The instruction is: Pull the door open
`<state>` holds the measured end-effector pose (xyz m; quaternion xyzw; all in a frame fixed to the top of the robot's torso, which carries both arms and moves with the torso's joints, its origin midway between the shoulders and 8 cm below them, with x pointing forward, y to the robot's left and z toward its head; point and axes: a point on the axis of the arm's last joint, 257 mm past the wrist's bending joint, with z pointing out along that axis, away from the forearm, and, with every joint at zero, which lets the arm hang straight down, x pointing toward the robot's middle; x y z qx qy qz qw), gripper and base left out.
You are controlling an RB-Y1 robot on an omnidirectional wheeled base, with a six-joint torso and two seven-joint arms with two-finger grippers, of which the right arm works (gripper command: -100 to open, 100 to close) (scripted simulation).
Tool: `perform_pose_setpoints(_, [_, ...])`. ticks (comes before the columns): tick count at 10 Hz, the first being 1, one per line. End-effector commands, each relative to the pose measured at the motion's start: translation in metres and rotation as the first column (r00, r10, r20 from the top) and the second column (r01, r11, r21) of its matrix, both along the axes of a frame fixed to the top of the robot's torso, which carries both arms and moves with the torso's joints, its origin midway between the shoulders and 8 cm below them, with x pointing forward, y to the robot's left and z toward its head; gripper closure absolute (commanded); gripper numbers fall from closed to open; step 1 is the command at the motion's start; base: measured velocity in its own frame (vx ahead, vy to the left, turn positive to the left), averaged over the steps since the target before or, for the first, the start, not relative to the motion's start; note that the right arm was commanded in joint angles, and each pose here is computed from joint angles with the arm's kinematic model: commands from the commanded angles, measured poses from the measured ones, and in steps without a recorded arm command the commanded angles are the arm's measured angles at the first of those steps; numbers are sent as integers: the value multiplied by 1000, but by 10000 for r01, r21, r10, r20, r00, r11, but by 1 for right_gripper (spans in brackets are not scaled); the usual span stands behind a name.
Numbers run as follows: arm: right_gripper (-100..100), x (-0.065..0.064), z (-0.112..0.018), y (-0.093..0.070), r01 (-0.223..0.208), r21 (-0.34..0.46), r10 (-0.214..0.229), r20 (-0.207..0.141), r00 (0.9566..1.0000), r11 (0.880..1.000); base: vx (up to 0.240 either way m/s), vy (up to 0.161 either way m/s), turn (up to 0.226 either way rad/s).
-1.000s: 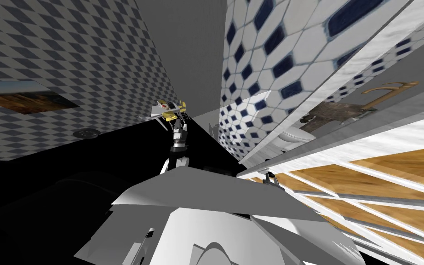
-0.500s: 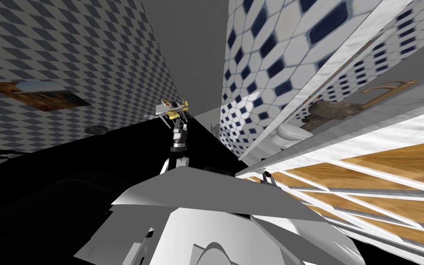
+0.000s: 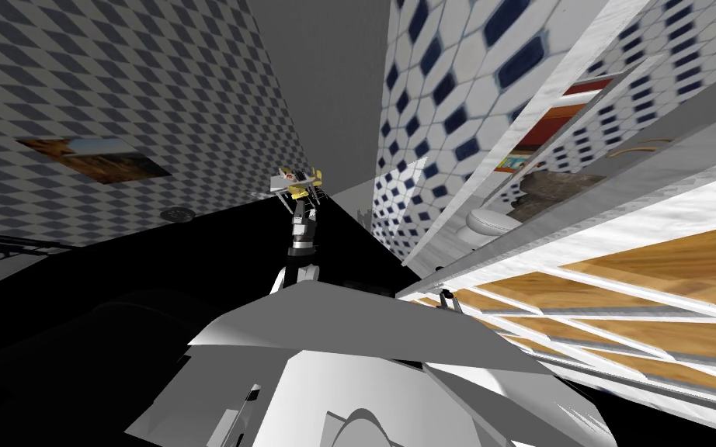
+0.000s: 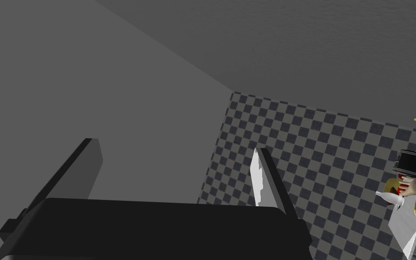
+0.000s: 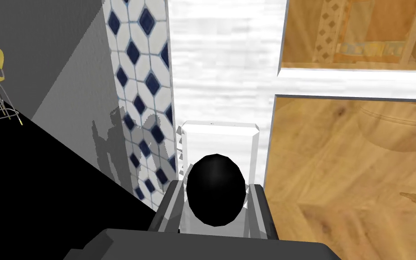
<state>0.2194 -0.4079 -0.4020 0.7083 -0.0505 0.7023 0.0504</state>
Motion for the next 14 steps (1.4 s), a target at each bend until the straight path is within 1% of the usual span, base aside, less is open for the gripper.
perform_pose_setpoints(1, [100, -2, 0, 1, -154, 11, 154, 23, 9999, 9999, -267, -2, 150])
perform_pose_setpoints(6, [100, -5, 2, 1, -641, -6, 641, 77, 9979, 9979, -260, -25, 137])
perform_pose_setpoints(7, [100, -3, 1, 2, -586, -5, 586, 51, 9983, 9983, -128, -8, 34])
perform_pose_setpoints(9, [100, -5, 0, 2, -760, 12, 760, 29, 9971, 9971, -166, -34, 146])
perform_pose_setpoints(14, [100, -5, 1, 1, -1125, -2, 1125, 70, 9936, 9936, -223, -23, 123])
